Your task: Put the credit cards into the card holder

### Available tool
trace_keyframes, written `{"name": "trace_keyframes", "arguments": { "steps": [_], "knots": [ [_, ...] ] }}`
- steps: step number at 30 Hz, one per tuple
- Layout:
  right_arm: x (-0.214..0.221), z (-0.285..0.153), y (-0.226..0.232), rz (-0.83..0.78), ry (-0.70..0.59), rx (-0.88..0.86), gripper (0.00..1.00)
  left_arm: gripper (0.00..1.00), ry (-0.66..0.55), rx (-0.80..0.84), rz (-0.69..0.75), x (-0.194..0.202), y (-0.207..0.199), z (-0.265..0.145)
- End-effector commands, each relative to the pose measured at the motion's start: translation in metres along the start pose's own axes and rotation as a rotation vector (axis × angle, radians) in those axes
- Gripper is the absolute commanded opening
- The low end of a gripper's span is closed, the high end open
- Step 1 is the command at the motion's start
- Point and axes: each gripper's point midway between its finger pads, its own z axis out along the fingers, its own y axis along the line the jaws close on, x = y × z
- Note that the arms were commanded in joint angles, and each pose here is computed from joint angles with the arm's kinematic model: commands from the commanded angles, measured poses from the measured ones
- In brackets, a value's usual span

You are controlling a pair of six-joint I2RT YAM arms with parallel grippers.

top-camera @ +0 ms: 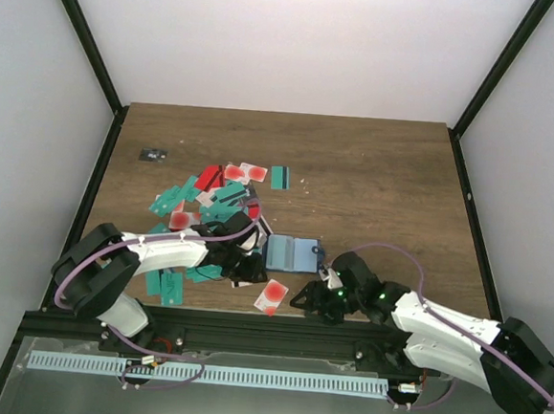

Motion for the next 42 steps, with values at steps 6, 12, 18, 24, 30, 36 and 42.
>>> {"name": "trace_keyframes", "arguments": {
  "steps": [6, 12, 18, 24, 30, 36, 42],
  "knots": [
    [0.005, 0.017, 0.002, 0.090, -0.039, -0.032, 0.61, 0.31, 0.071, 0.043, 0.105, 0.013, -0.012, 0.019],
    [0.005, 0.028, 0.001, 0.093, -0.035, -0.022, 0.61, 0.29, 0.094, 0.026, 0.110, 0.020, -0.012, 0.029],
    [0.006, 0.041, -0.004, 0.102, -0.018, -0.004, 0.61, 0.28, 0.114, 0.012, 0.114, 0.031, -0.013, 0.037],
    [0.005, 0.045, -0.005, 0.114, -0.019, 0.002, 0.61, 0.25, 0.114, -0.001, 0.109, 0.037, -0.015, 0.040],
    [0.004, 0.047, -0.009, 0.128, -0.026, 0.010, 0.60, 0.25, 0.120, -0.009, 0.107, 0.042, -0.016, 0.042],
    [0.003, 0.047, -0.013, 0.134, -0.033, 0.018, 0.60, 0.23, 0.117, -0.014, 0.093, 0.043, -0.015, 0.042],
    [0.002, 0.049, -0.012, 0.139, -0.031, 0.008, 0.58, 0.22, 0.117, -0.017, 0.068, 0.047, -0.013, 0.041]
  ]
}}
